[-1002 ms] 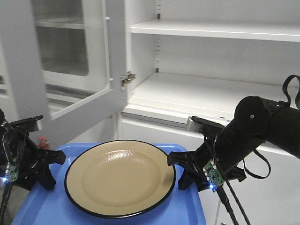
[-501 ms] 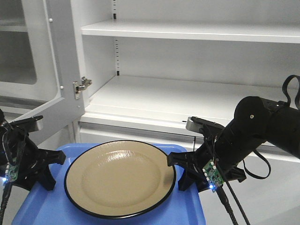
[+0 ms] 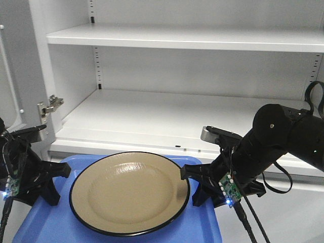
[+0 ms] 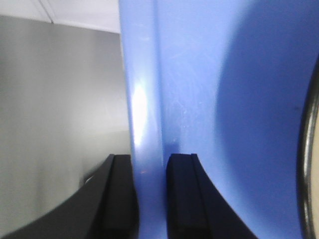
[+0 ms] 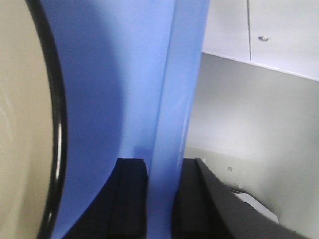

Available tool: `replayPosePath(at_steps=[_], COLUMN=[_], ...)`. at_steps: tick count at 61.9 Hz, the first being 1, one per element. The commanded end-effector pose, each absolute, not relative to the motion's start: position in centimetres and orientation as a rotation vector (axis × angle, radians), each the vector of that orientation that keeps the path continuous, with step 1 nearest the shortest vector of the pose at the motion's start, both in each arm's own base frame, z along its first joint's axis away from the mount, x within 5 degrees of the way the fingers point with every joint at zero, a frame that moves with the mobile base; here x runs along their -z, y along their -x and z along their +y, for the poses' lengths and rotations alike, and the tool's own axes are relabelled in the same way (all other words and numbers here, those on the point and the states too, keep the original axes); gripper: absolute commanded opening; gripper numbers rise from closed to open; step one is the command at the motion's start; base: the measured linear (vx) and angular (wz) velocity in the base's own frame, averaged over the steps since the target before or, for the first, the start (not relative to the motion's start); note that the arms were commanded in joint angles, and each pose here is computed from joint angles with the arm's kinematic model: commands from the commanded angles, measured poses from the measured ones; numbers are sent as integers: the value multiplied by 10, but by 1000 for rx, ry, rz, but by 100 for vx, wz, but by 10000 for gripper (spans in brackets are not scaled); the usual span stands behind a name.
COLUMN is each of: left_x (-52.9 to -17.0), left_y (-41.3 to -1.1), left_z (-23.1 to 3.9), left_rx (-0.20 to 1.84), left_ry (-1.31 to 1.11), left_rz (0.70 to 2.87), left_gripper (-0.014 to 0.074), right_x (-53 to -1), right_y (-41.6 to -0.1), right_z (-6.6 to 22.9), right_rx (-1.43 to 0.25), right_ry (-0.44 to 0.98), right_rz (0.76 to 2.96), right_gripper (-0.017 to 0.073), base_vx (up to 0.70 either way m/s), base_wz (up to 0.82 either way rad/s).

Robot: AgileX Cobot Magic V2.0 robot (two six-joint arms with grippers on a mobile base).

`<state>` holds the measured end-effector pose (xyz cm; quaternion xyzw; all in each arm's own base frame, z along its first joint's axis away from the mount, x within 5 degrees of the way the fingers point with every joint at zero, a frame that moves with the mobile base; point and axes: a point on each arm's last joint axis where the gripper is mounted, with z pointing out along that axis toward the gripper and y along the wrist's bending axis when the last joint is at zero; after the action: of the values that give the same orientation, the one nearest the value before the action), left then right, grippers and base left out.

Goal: Place disk in tray to left cabinet
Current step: 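Hold the tray with both grippers while the base drives to the cabinet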

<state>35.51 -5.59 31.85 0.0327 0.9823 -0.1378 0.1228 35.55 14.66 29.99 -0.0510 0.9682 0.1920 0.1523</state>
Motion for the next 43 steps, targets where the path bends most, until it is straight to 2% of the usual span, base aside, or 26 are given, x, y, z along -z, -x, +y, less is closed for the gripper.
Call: replayPosePath(at_steps=[1,43], left_x=[-349,-349], left_y=[-347,-347], left_z=[-53,-53], left_rx=[388,388], left_ry=[-100,-100], left_rz=[2766,2766], left_gripper=[0,0], right_x=[-333,-333], right_y=[-351,-351], right_z=[141,141], right_rx=[-558,-558], right_ry=[164,164], right_rz=[2655,2655], right_gripper=[-2,-2], base_vx=[22,20], base_wz=[-13,-14])
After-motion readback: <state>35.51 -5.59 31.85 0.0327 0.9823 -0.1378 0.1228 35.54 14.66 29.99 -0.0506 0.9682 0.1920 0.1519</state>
